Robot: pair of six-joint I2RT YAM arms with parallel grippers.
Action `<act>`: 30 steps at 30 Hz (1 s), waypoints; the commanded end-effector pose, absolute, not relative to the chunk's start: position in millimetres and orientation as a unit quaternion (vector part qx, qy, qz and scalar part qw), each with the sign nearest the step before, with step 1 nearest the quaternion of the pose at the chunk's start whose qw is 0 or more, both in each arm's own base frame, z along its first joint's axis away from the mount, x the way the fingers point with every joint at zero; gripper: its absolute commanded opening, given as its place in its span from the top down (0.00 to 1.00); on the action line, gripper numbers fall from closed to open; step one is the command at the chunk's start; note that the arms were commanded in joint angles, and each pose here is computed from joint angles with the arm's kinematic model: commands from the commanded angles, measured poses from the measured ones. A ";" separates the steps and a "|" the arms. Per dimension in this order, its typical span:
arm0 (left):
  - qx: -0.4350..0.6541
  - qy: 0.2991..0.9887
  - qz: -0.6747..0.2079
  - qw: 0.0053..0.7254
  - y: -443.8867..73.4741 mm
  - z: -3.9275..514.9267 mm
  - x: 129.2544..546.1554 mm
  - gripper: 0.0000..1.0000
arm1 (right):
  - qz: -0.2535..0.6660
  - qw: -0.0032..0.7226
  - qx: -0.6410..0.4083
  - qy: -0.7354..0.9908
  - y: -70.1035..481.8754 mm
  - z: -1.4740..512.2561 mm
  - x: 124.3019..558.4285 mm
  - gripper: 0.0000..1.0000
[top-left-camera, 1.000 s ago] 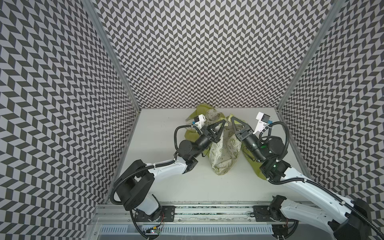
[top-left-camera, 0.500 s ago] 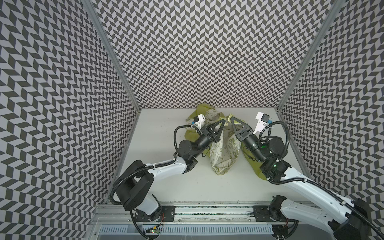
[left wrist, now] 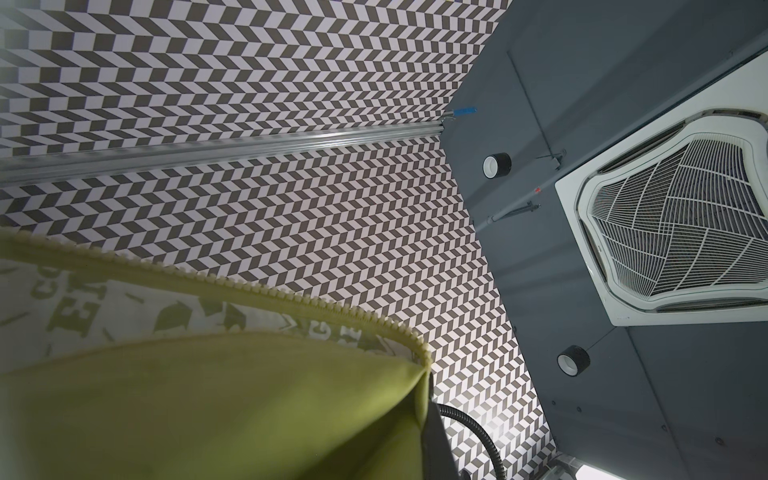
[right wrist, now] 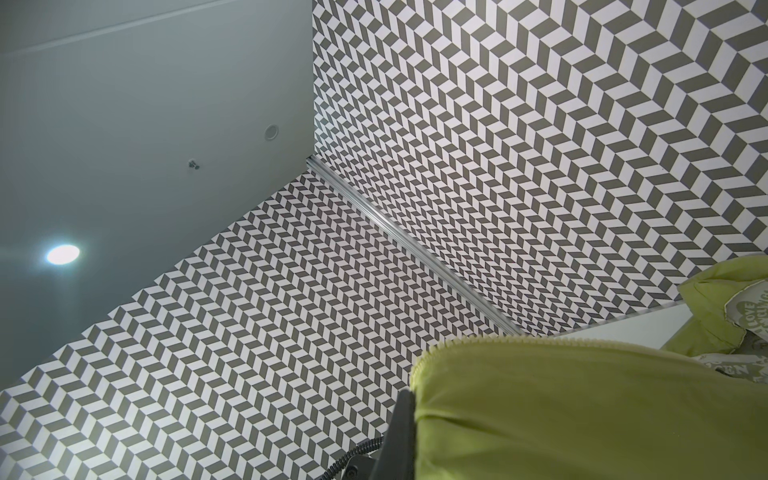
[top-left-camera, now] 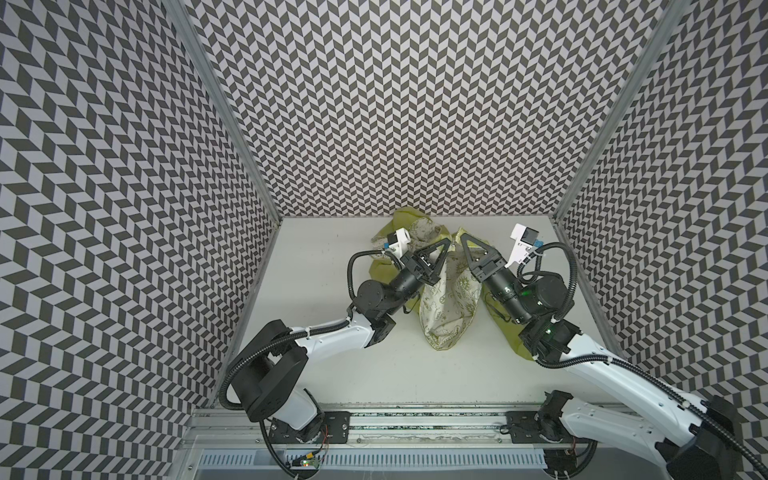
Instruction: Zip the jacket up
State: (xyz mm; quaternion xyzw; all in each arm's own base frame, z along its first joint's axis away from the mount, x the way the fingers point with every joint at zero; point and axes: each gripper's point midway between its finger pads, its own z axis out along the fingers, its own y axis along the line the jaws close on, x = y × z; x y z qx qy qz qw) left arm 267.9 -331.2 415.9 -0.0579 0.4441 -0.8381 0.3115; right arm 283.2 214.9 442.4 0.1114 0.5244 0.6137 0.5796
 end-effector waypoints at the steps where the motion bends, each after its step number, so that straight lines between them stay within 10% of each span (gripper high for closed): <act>1: -0.035 0.411 -0.853 0.318 -323.4 438.5 253.4 1.00 | 0.640 0.593 0.087 0.480 211.4 474.7 266.3 1.00; 30: -0.032 0.395 -0.860 0.323 -325.0 451.4 257.5 1.00 | 0.642 0.556 0.066 0.524 214.9 450.5 249.8 1.00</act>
